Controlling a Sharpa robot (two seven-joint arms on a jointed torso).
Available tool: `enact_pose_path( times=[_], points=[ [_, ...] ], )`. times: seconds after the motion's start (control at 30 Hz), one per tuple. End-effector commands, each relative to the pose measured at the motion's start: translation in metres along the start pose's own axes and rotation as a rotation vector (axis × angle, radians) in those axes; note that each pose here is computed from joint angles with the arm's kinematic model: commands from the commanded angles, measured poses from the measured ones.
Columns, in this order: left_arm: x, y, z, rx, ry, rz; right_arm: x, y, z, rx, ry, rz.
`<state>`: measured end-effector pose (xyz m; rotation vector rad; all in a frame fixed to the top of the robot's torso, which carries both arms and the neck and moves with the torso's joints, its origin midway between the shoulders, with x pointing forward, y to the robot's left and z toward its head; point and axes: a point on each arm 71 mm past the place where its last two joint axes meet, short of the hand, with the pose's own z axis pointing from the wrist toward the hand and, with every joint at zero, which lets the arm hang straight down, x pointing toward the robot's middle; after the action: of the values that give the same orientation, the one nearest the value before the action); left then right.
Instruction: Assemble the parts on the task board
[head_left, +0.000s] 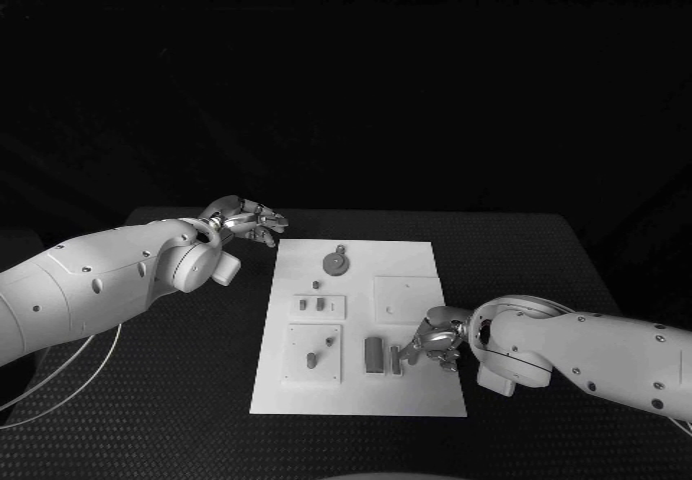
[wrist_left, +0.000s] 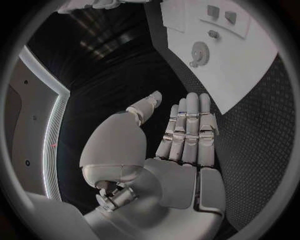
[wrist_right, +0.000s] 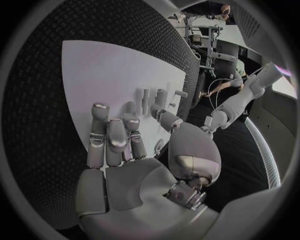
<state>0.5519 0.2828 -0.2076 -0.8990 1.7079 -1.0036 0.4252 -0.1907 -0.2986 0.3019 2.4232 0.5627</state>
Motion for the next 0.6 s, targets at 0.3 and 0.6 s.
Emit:
enact_pose_path(
  times=[0.3,0.6],
  points=[
    [0.0024,-0.004,0.0027,0.032,-0.013,-0.065,-0.064,0.003,-0.004,-0.342,-0.184,0.206],
    [0.001,-0.0071,0.0086,0.074,-0.008,-0.154,-0.143,-0.013,0.004,-0.45,-0.405,0.438]
  ],
)
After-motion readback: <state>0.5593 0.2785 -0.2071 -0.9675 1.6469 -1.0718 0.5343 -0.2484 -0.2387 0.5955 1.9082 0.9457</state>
